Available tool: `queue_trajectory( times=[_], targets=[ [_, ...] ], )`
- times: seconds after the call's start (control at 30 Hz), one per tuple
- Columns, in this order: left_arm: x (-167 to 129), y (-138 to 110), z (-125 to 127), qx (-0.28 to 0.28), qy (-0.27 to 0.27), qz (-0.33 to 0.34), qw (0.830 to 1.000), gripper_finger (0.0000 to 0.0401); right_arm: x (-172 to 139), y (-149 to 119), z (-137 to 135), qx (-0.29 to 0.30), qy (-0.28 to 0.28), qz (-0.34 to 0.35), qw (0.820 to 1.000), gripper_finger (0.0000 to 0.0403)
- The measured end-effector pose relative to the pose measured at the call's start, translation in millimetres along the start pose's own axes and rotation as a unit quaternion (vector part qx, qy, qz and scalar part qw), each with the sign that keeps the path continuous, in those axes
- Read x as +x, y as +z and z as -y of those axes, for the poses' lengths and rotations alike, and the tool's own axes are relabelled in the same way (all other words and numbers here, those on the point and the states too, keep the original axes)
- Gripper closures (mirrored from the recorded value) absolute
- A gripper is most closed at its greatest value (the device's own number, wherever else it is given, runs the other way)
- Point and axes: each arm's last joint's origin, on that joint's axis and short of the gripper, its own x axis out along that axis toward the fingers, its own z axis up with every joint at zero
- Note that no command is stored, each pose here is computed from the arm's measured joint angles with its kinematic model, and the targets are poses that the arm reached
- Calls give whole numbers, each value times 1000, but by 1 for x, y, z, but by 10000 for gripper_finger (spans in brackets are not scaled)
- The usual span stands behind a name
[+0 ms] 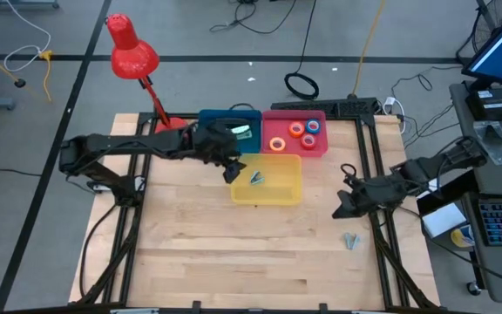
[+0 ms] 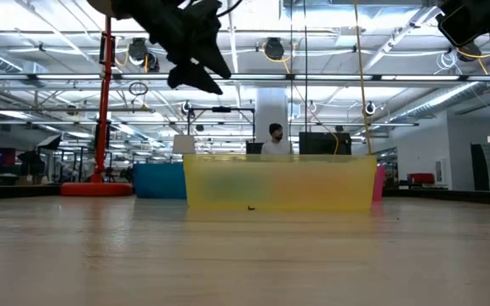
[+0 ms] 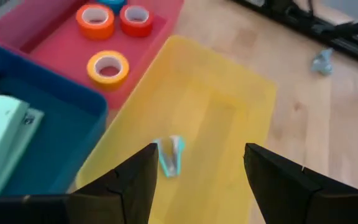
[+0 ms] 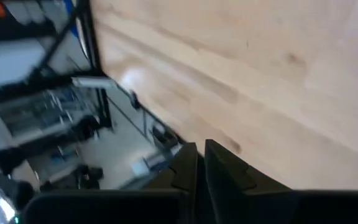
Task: Pick and place Stapler, Stapler remover, tape
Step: Put the light blue staple remover into the yellow bin
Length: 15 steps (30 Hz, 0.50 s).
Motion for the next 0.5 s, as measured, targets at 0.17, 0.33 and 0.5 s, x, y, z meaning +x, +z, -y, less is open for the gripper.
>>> queue_trajectory(
  times=[0.17,0.33,0.5],
  targets=[
    [-13,-21,1,5,-22,50,998,162,5,-9,3,22,-8,28,999,399],
    [-33,-42,1,20,-48,100,994,162,19,-20,7,62,-54,15,996,401],
    [-54,-64,1,31,-69,138,988,162,33,-33,10,98,-89,5,991,402]
  ],
)
